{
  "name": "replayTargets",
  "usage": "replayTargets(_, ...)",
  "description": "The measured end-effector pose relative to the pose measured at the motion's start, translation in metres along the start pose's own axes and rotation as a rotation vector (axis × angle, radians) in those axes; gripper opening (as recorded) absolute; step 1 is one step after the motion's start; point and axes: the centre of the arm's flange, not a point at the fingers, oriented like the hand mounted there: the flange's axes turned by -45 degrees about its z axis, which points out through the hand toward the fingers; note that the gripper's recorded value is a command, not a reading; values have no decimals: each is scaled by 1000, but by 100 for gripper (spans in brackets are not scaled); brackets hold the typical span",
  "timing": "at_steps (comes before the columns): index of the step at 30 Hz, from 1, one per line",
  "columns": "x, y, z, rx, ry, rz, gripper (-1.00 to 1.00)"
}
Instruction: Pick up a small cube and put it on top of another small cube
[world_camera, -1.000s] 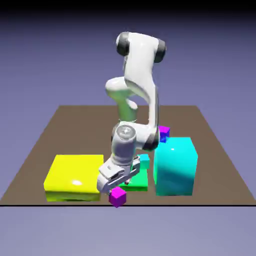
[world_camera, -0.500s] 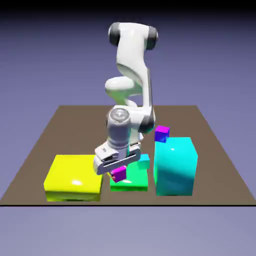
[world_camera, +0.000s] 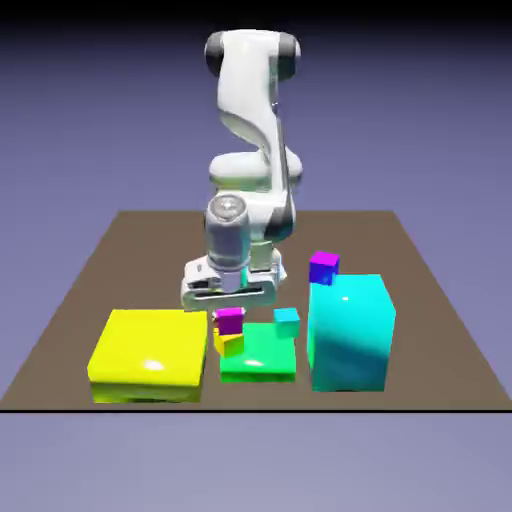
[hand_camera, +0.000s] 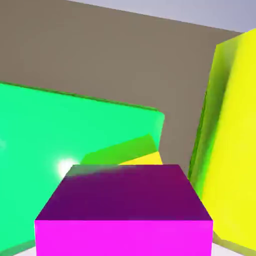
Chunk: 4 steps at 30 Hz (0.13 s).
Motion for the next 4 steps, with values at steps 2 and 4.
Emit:
replayTargets(2, 0, 0, -30, 1, 0, -1, 100)
replayTargets(4, -2, 0, -61, 0, 0, 0, 100)
